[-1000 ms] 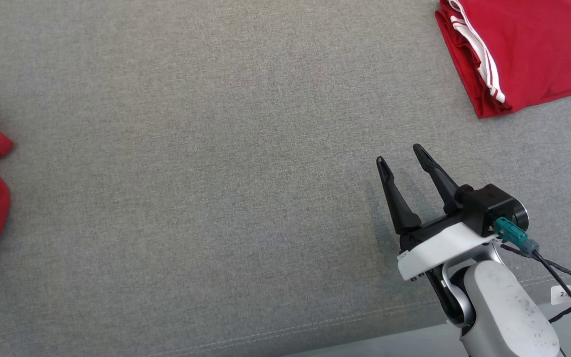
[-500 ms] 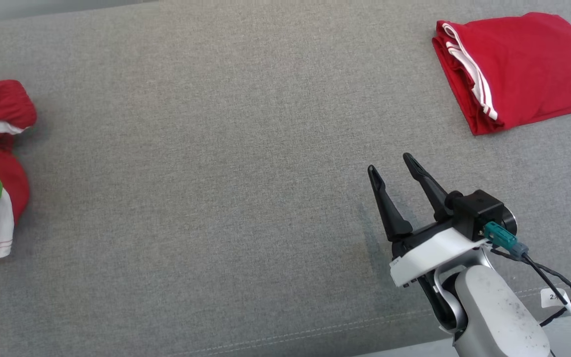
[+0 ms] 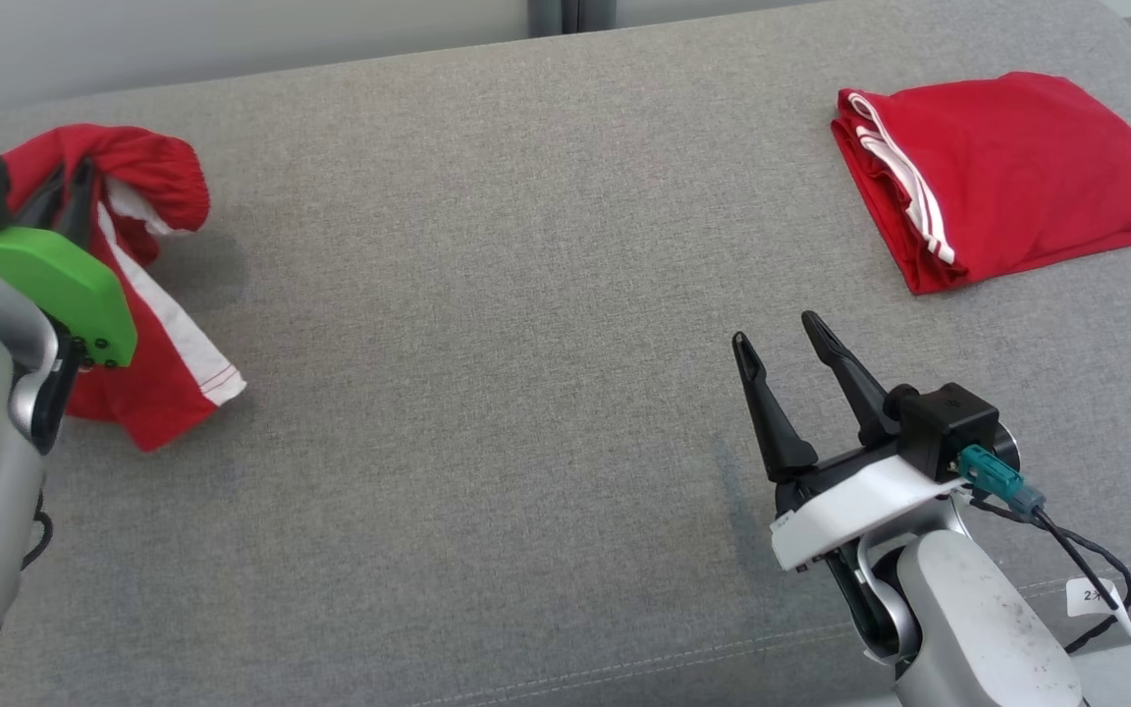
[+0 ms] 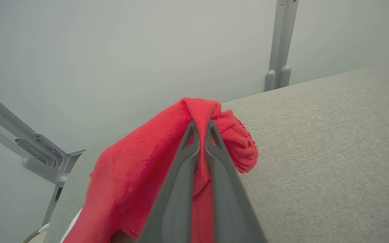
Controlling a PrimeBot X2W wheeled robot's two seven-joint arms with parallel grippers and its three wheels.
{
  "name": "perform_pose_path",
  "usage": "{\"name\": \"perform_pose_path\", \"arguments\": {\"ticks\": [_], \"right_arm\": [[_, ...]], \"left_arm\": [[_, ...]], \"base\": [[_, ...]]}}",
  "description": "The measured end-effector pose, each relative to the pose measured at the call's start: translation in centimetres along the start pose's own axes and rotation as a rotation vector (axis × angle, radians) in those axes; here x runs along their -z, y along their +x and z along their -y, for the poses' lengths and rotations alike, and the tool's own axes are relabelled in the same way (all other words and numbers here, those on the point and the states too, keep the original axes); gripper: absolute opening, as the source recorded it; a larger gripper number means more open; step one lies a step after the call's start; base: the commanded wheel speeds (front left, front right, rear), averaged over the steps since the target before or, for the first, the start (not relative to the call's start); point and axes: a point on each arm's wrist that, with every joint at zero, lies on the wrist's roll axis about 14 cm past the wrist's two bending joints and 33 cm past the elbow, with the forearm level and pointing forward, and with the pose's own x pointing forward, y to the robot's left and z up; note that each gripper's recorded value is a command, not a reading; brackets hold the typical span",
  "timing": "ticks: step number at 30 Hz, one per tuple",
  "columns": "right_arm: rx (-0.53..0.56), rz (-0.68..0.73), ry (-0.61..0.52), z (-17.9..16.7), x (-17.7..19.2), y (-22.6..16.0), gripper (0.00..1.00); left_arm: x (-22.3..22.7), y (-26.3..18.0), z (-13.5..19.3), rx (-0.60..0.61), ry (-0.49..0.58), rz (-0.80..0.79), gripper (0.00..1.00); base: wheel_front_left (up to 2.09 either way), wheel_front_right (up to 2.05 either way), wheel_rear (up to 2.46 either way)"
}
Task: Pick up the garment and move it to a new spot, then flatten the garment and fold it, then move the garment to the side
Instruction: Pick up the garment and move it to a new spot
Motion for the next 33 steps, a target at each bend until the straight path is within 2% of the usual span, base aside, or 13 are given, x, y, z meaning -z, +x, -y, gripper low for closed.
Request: {"name": "perform_pose_path", "arguments": {"ticks": [9, 10, 23, 28, 33], "right_arm": [[0.031, 0.020, 0.008, 0.7, -0.7, -0.7, 1.00], [0.031, 0.020, 0.008, 0.7, -0.7, -0.7, 1.00], [0.096, 0.049, 0.007, 2.4, -1.7, -2.0, 1.00], [0.105, 0.055, 0.008, 2.4, -2.0, -2.4, 1.00], [0.110, 0.061, 0.008, 2.5, -2.2, -2.7, 1.00]], "left_arm": [[-2.8, 0.8, 8.0, 0.213, 0.031, 0.092, 0.00], [-2.8, 0.8, 8.0, 0.213, 0.031, 0.092, 0.00], [-5.2, -1.6, 21.6, 0.552, 0.010, 0.204, 0.00], [-4.5, -3.1, 25.2, 0.630, -0.011, 0.192, 0.00], [-1.6, -4.2, 27.1, 0.656, -0.065, 0.128, 0.00]], "base": [[0.00, 0.00, 0.00], [0.00, 0.00, 0.00], [0.00, 0.00, 0.00], [0.00, 0.00, 0.00], [0.00, 0.00, 0.00]]}}
